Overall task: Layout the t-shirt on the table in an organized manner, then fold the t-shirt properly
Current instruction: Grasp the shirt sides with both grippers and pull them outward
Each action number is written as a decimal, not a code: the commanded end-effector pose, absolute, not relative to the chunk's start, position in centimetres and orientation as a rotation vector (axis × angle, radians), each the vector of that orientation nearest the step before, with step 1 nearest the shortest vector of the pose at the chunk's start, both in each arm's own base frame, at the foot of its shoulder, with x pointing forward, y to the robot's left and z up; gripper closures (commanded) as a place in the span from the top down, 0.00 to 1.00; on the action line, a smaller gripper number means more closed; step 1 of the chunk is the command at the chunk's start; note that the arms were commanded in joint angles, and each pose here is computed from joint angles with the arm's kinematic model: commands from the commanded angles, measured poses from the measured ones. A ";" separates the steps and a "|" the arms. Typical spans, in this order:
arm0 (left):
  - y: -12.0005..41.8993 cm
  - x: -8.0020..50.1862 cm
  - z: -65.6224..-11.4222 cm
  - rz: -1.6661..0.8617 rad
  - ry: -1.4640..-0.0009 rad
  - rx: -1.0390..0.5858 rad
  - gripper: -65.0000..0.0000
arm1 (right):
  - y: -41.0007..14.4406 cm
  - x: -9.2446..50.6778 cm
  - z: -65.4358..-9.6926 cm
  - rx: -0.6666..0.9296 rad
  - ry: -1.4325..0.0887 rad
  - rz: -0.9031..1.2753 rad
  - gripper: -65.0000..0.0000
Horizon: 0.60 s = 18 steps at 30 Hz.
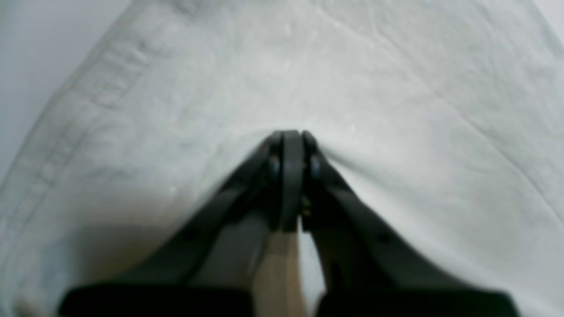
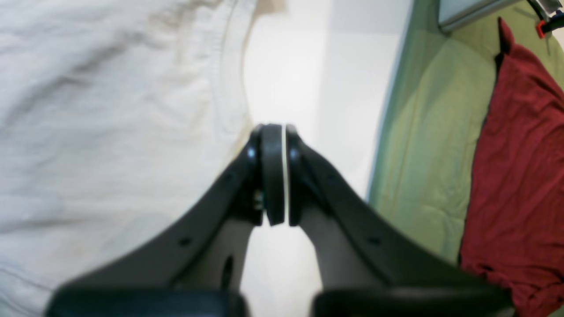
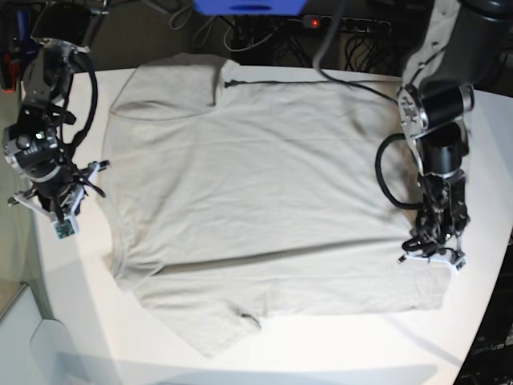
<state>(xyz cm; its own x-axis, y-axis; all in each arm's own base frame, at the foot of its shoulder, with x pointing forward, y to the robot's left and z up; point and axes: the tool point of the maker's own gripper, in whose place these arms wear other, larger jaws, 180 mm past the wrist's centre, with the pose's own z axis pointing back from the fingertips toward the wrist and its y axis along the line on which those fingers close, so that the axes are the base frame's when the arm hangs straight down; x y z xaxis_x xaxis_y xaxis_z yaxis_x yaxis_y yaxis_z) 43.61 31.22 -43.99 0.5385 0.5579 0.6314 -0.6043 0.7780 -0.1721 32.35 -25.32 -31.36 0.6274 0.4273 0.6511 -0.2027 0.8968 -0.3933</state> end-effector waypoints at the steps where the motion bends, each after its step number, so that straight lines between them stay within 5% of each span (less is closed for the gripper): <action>1: 31.4 42.3 -45.3 0.708 -0.644 0.076 0.00 | -25.2 33.3 -29.8 -0.305 -0.871 0.391 0.02; 18: 31.2 47.4 -41.0 0.716 -0.796 0.057 0.00 | -25.5 33.0 -31.9 -0.277 -0.814 0.378 0.02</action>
<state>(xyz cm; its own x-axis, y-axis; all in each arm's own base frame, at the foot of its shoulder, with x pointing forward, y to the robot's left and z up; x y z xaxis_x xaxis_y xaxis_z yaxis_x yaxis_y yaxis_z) 46.03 31.13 -42.71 0.5045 0.5619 0.6555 -0.6091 0.7698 -0.1910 32.15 -25.57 -33.22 0.6641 0.4066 0.6275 -0.2119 0.9072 -0.3635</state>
